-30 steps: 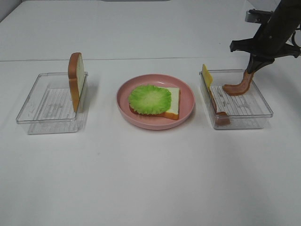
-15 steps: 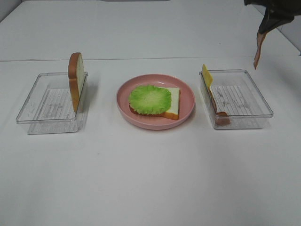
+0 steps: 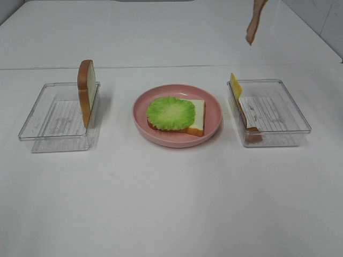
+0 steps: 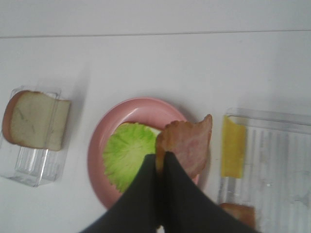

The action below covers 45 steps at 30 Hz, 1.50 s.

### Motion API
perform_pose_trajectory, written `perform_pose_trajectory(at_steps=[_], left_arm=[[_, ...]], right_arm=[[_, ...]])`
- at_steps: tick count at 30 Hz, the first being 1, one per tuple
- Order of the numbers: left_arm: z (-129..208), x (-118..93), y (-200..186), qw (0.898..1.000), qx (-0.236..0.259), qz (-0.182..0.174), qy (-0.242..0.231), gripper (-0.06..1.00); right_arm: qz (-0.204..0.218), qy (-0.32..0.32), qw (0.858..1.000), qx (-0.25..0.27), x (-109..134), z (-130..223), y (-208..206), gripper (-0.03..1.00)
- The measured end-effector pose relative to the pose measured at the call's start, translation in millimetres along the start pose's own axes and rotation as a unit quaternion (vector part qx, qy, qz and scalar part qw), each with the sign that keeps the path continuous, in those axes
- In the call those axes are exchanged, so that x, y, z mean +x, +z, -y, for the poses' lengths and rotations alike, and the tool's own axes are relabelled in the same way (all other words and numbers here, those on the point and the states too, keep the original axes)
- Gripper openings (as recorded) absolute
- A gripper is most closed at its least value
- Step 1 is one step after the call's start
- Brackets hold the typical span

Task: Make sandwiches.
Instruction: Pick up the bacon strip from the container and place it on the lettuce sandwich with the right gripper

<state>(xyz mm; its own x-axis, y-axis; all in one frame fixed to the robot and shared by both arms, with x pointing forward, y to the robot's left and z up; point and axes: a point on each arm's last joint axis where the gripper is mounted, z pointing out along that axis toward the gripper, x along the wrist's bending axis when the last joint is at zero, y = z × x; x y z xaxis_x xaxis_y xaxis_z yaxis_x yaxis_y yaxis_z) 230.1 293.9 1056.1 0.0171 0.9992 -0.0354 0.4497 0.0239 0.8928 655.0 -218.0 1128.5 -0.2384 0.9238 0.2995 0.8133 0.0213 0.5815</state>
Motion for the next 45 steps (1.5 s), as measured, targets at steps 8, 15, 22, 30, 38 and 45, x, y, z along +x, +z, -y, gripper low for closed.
perform_pose_trajectory(at_steps=[8,15,22,30,38,45], left_arm=[[0.0,-0.1,0.0,1.000,0.000,0.000,0.000,0.98],[0.0,-0.2,0.0,1.000,0.000,0.001,0.000,0.98],[0.0,-0.2,0.0,1.000,0.000,0.001,-0.001,0.98],[0.0,-0.2,0.0,1.000,0.000,0.001,-0.001,0.98],[-0.1,-0.2,0.0,1.000,-0.001,0.001,-0.001,0.98],[-0.1,-0.2,0.0,1.000,-0.001,0.001,-0.001,0.98]], right_arm=[[-0.060,-0.041,0.996,0.051,63.5,20.4,60.5,0.03],[-0.090,-0.063,0.989,0.097,105.9,51.5,126.8,0.03],[-0.107,-0.049,0.985,0.126,117.1,69.8,159.9,0.03],[-0.092,-0.051,0.987,0.123,110.0,75.2,180.2,0.03],[-0.046,-0.102,0.987,0.116,100.6,74.3,181.7,0.03],[-0.018,-0.117,0.986,0.115,95.3,73.7,182.2,0.03]])
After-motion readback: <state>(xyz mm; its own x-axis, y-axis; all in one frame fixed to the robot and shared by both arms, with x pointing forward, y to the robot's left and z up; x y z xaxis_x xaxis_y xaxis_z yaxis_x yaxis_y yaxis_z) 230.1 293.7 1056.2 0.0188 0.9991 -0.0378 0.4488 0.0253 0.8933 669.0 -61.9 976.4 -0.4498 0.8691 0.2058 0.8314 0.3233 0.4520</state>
